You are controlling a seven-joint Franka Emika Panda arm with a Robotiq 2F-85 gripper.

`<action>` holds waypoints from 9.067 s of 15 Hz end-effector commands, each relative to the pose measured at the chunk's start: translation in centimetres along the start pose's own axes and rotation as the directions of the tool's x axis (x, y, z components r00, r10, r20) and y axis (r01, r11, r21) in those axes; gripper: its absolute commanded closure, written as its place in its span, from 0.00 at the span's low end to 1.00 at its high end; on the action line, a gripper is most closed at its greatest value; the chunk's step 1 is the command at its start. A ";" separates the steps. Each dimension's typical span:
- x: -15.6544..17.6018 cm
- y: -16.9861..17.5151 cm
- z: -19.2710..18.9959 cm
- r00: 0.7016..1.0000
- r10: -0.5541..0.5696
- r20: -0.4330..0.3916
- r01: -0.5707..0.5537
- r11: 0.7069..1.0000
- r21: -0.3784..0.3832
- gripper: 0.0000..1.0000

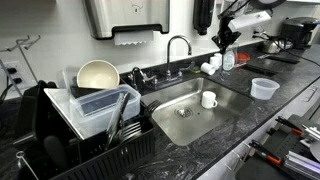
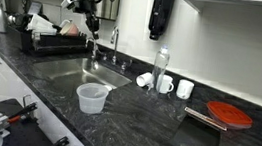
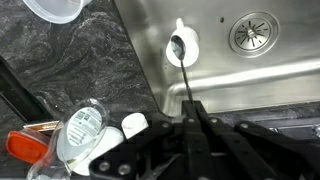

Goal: Pick up the spoon from the dish rack and place it inside the white mug in the sink, remove the mug from the sink and place it on the right side of the countertop

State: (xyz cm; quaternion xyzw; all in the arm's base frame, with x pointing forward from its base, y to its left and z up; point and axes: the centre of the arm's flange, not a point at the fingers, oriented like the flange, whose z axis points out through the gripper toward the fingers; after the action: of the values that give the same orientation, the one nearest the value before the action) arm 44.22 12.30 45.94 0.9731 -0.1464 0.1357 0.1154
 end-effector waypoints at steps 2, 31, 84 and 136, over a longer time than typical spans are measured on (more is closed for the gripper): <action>2.1 -0.2 1.6 1.000 0.025 0.000 -0.025 0.999 0.036 0.99; 7.4 -2.1 9.7 0.988 -0.141 0.065 0.137 0.989 0.057 0.99; 6.7 -6.6 18.4 0.922 -0.342 0.182 0.341 0.939 0.035 0.04; -1.0 -2.8 34.3 0.893 -0.212 0.397 0.172 0.976 0.136 0.00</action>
State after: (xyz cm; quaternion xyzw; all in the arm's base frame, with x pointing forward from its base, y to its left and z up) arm 51.63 6.35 13.40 0.9944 -0.0736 -0.0553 0.0524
